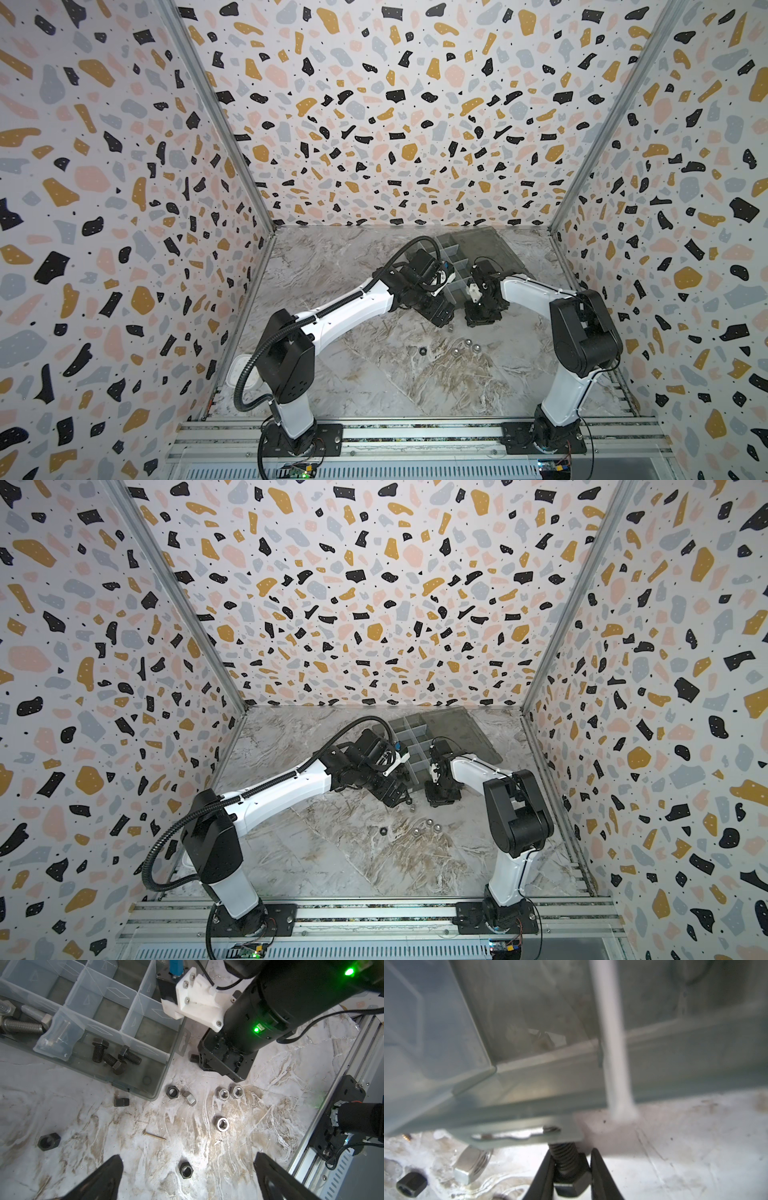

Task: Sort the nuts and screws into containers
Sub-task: 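Lift the black bolt with the right gripper into the organizer compartment and release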

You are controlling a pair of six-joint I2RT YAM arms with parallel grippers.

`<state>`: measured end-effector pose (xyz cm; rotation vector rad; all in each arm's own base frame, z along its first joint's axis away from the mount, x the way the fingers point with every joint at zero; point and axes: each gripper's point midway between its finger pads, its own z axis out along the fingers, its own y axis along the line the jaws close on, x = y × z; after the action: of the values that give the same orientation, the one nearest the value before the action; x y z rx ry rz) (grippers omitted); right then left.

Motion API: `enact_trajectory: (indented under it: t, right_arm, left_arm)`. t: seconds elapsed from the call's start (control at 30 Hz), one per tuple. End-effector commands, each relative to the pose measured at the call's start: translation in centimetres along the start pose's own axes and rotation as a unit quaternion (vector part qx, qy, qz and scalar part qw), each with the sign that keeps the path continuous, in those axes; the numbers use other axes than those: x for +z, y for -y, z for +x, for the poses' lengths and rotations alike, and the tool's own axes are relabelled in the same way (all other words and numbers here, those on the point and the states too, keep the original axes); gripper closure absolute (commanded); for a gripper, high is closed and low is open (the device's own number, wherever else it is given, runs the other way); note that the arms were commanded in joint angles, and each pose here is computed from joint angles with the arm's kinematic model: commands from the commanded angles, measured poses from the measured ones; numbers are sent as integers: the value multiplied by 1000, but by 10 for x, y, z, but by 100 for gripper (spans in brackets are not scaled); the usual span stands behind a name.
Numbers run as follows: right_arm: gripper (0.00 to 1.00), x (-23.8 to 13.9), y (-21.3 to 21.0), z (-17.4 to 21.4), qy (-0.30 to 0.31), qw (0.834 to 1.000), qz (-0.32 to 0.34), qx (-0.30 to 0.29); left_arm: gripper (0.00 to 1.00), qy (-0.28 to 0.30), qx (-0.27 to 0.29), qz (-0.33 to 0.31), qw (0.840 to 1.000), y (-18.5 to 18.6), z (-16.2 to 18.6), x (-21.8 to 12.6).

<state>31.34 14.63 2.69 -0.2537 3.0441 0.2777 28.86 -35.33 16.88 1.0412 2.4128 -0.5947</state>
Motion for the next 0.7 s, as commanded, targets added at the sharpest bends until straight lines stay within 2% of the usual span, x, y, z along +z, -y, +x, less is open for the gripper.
enact_trajectory:
  t: [0.0,0.27,0.43,0.67]
  right_arm:
    - [83,-38,-15,-2,17,1000,-15,-4]
    - [83,-86,-51,-29,48,998,-32,-31]
    - [83,-88,-70,-56,60,996,-38,-47]
    - [83,-71,-88,-85,55,995,-48,-65]
  left_arm:
    - [0,16,-12,-23,1000,-20,-3,-13]
    - [0,49,-96,-64,992,-74,5,-35]
    - [0,70,-123,-82,987,-96,7,-52]
    - [0,79,-142,-99,982,-114,16,-69]
